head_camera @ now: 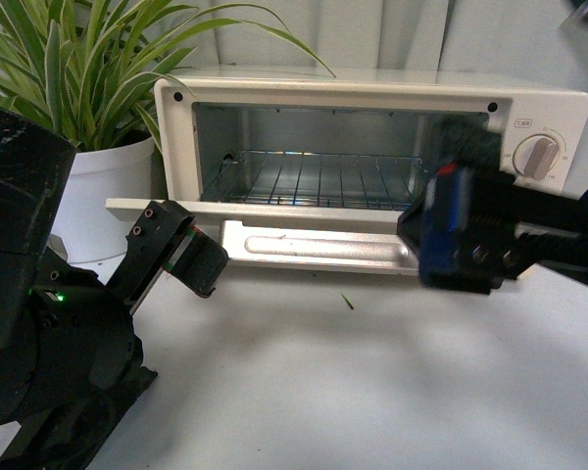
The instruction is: Open oven
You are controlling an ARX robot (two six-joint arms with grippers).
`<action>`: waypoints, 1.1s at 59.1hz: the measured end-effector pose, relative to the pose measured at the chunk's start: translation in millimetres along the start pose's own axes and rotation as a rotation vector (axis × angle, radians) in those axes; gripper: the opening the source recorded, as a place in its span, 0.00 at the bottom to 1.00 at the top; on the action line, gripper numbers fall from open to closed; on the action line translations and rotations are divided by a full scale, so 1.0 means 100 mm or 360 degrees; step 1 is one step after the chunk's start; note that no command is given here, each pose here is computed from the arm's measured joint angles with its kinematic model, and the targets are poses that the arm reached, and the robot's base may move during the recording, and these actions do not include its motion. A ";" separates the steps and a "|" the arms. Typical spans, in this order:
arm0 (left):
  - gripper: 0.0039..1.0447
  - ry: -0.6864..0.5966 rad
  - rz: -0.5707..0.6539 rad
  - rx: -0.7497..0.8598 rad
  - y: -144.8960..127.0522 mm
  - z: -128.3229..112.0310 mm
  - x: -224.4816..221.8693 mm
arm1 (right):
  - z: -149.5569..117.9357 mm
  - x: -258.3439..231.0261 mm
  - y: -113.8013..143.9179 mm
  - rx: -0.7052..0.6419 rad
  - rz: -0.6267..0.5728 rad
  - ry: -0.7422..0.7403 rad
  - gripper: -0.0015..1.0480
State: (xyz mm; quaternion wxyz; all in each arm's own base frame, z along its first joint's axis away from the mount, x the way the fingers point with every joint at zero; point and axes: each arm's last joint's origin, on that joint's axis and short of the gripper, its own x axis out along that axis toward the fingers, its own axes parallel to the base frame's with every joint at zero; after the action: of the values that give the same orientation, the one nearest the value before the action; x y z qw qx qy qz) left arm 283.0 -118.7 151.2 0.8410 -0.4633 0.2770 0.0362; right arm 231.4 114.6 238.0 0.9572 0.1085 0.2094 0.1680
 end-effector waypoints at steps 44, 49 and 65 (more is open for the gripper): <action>0.94 -0.0205 0.0280 0.0953 -0.01 -0.30 -0.12 | 0.00 -0.46 -0.54 0.0324 -0.0074 -0.0166 0.91; 0.94 -0.0247 0.0323 0.1120 -0.01 -0.32 -0.12 | -0.03 -0.46 -0.57 0.0330 -0.0081 -0.0157 0.91; 0.94 -0.0337 0.0430 0.1690 -0.01 -0.37 -0.11 | -0.18 -0.45 -0.65 0.0322 -0.0085 -0.0105 0.91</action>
State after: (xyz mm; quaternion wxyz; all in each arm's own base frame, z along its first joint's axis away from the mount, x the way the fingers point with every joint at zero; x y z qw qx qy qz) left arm 257.8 -146.1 142.3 0.9701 0.0697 0.2281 0.0455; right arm 203.0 40.7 219.8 0.9518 0.2043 0.1965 0.1168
